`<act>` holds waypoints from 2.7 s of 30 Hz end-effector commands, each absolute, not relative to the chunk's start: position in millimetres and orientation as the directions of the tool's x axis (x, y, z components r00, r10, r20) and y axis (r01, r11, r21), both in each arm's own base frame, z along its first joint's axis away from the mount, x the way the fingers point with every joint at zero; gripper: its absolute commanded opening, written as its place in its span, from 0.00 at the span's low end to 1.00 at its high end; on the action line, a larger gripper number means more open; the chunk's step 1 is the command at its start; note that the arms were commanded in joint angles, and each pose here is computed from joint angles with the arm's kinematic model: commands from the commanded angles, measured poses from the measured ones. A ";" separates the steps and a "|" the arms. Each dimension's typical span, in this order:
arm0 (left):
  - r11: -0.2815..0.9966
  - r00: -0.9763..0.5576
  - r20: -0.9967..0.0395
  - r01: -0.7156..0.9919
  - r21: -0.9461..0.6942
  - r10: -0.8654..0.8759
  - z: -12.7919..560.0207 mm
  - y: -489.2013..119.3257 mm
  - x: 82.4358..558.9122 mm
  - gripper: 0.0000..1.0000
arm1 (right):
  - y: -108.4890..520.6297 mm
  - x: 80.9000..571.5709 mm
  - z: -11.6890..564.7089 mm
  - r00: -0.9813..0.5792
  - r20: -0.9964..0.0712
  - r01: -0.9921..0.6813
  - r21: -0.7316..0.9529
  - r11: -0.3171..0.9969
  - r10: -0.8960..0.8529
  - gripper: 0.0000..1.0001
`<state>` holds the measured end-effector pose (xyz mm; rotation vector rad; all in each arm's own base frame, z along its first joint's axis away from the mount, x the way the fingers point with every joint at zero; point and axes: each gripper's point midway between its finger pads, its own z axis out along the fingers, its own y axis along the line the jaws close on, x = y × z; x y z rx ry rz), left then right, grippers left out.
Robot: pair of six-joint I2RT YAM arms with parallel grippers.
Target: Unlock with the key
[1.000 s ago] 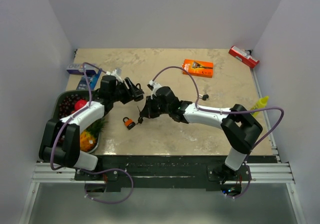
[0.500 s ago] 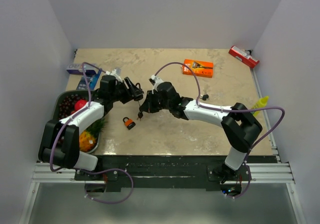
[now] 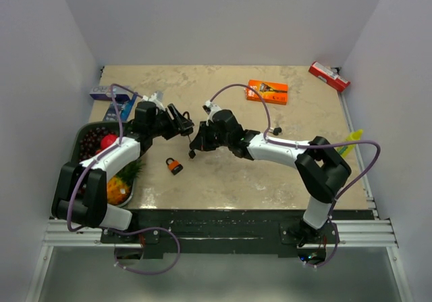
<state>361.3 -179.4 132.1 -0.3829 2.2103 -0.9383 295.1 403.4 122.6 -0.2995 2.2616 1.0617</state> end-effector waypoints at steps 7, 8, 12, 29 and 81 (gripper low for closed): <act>0.663 -0.636 -0.570 0.121 -0.739 -0.520 182.4 -182.6 375.9 0.00 | 411.9 314.6 147.8 -0.748 -0.654 -0.461 0.633 0.621 0.111 0.00; 0.663 -0.637 -0.569 0.118 -0.739 -0.520 181.2 -182.5 375.7 0.00 | 412.4 313.3 149.0 -0.749 -0.654 -0.464 0.634 0.618 0.109 0.00; 0.665 -0.636 -0.570 0.119 -0.738 -0.519 181.4 -182.3 376.0 0.00 | 413.2 310.2 151.4 -0.751 -0.652 -0.473 0.641 0.605 0.104 0.00; 0.664 -0.641 -0.567 0.117 -0.738 -0.518 179.9 -182.6 375.3 0.00 | 413.6 310.7 160.2 -0.741 -0.661 -0.482 0.647 0.590 0.119 0.00; 0.672 -0.647 -0.560 0.097 -0.735 -0.518 170.8 -182.0 375.5 0.00 | 410.7 350.9 174.9 -0.666 -0.701 -0.402 0.624 0.670 0.254 0.00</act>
